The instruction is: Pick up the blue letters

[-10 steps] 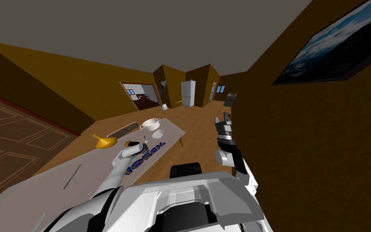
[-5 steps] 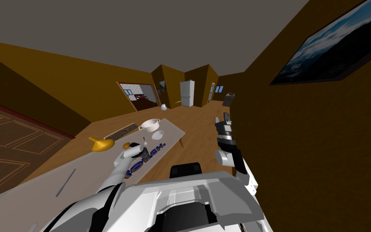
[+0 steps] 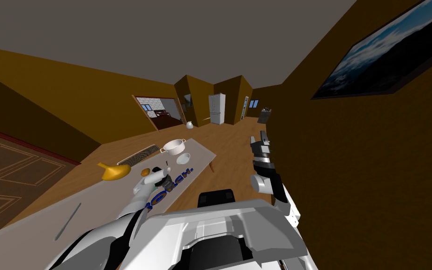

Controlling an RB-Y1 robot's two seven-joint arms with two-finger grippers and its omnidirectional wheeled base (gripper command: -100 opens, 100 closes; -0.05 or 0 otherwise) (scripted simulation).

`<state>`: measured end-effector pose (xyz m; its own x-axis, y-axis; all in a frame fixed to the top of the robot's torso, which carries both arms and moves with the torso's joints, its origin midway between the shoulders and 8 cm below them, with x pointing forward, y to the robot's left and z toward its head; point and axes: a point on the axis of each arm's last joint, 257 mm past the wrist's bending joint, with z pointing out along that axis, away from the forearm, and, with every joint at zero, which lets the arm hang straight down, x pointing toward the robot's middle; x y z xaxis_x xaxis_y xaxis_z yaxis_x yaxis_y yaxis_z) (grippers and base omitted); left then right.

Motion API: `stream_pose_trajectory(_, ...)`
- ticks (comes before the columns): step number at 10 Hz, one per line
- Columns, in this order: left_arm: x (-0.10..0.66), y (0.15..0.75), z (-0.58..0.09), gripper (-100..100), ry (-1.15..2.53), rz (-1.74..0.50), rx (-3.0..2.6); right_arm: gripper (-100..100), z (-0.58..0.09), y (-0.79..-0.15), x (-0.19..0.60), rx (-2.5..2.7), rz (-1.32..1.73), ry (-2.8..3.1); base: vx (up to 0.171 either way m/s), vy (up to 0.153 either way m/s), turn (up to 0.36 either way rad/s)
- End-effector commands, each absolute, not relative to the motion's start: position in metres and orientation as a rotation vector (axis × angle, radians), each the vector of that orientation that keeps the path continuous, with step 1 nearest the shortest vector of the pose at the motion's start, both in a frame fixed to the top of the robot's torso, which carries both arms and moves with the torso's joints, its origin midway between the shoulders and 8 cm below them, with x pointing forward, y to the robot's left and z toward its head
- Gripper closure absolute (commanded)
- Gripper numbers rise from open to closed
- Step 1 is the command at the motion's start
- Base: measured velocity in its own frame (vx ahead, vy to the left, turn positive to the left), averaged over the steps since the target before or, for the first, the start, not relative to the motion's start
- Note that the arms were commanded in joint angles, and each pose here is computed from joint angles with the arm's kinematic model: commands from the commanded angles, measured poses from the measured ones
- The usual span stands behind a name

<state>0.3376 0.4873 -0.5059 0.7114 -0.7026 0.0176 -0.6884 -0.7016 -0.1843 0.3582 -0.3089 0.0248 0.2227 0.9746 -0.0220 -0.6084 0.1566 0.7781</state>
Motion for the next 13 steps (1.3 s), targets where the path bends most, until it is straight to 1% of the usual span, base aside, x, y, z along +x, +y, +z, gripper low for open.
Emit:
stream_pose_trajectory(1,0.327,0.481,-0.510,-100,1.130,-0.092,-2.781,0,0.025,-0.309,0.358,0.735,1.240,0.614,0.033,0.051,-0.024)
stream_pose_trajectory(5,0.295,0.469,-0.523,-100,1.137,0.039,-2.875,0,0.025,-0.309,0.358,0.735,1.241,0.614,0.029,0.046,-0.031)
stream_pose_trajectory(7,0.296,0.470,-0.521,-100,1.136,0.031,-2.870,0,0.025,-0.309,0.358,0.735,1.240,0.614,0.033,0.053,-0.008)
stream_pose_trajectory(8,0.296,0.470,-0.521,0,1.136,0.034,-2.872,0,0.025,-0.309,0.358,0.735,1.241,0.614,0.004,0.006,0.000)
stream_pose_trajectory(9,0.296,0.471,-0.524,-100,1.074,0.035,-2.894,0,0.025,-0.309,0.358,0.735,1.241,0.614,-0.035,0.058,-0.248)
stream_pose_trajectory(11,0.296,0.471,-0.529,-100,0.968,0.038,-2.931,0,0.025,-0.309,0.358,0.735,1.241,0.614,-0.164,0.135,-0.450)
stream_pose_trajectory(13,0.297,0.470,-0.531,-100,0.890,0.039,-2.956,0,0.025,-0.309,0.358,0.735,1.240,0.614,-0.128,0.108,-0.217)
